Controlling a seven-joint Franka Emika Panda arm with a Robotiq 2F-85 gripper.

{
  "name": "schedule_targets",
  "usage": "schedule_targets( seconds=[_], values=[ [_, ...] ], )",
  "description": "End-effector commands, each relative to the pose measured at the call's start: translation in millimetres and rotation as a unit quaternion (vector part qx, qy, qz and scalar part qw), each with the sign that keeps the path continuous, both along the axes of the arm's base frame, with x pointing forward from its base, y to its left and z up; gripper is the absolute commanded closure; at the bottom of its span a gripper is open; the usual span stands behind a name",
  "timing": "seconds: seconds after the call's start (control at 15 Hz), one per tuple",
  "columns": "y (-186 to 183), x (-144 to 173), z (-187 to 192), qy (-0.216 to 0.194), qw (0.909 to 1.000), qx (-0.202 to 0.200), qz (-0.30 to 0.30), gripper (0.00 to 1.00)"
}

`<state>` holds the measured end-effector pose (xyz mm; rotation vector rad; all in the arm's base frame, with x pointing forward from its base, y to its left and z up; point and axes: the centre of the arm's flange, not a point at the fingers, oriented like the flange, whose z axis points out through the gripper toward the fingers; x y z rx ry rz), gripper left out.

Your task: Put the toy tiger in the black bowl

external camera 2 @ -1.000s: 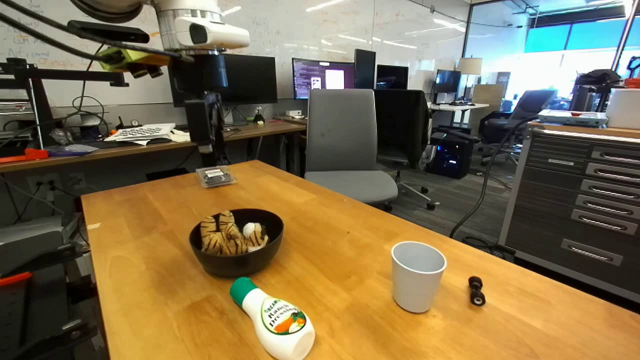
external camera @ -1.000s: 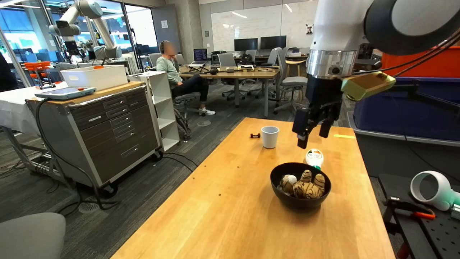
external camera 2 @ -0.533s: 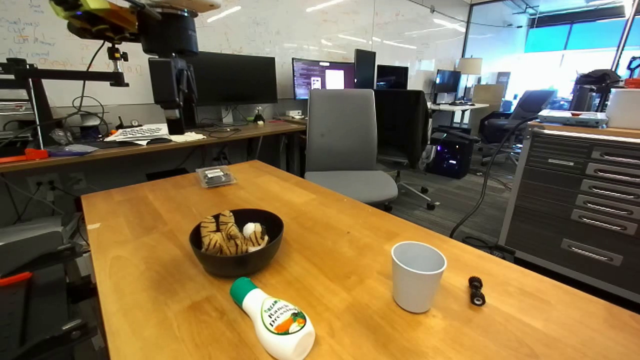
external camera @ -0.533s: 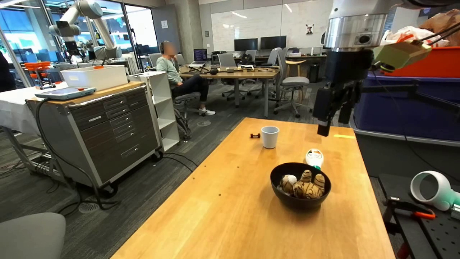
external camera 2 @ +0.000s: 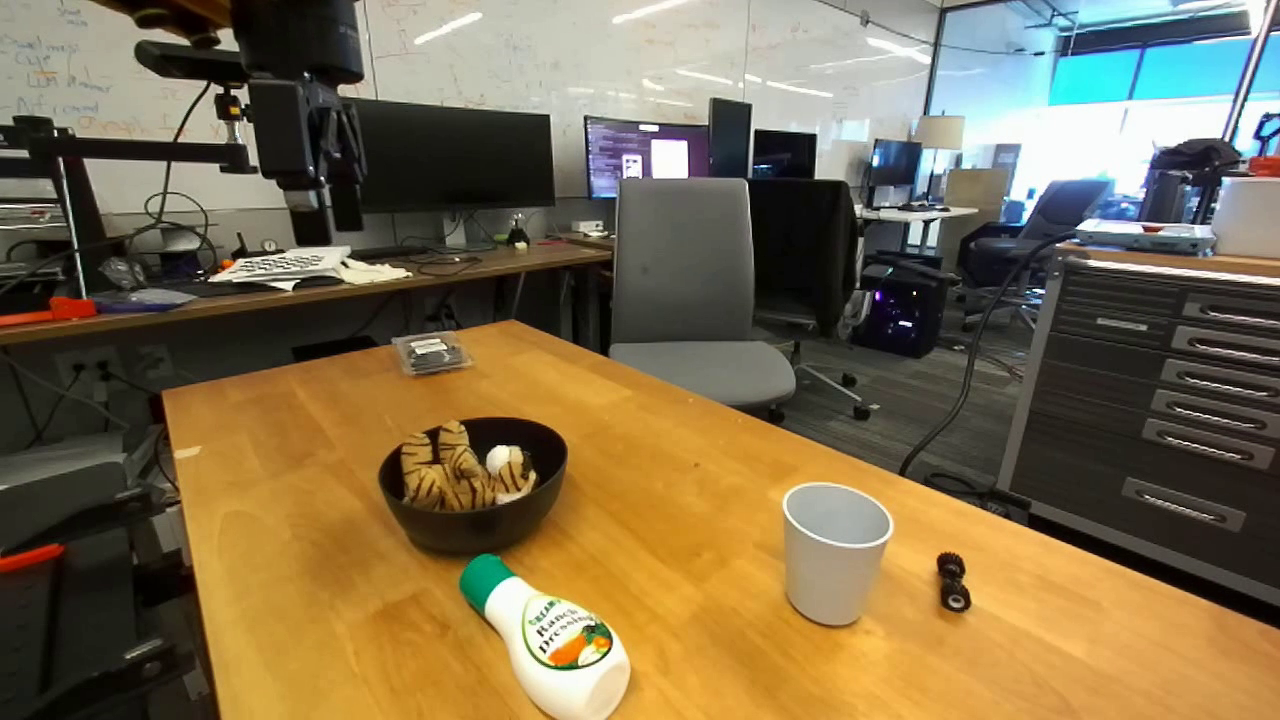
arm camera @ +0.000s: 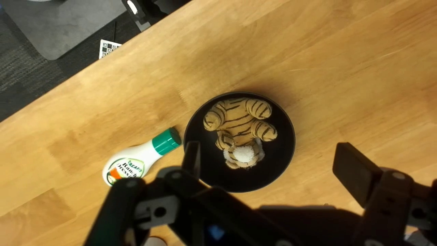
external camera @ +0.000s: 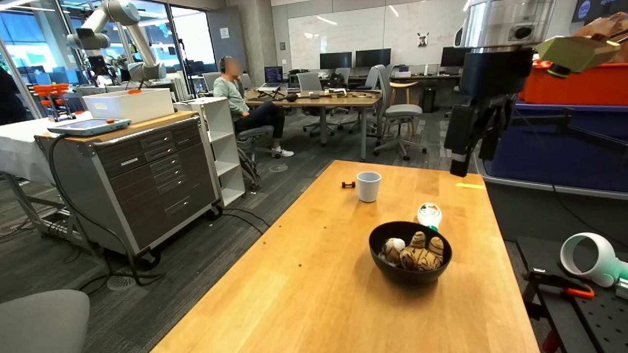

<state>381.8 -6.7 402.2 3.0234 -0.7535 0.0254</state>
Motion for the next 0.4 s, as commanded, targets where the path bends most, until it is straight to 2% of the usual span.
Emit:
schedule_targets(
  seconds=[0.0,0.33],
  values=[
    [0.0,-0.2,-0.1,0.0,1.0,0.0,0.0,0.0],
    [0.0,-0.8,-1.1,0.001,1.0,0.0,0.0,0.0]
  ],
)
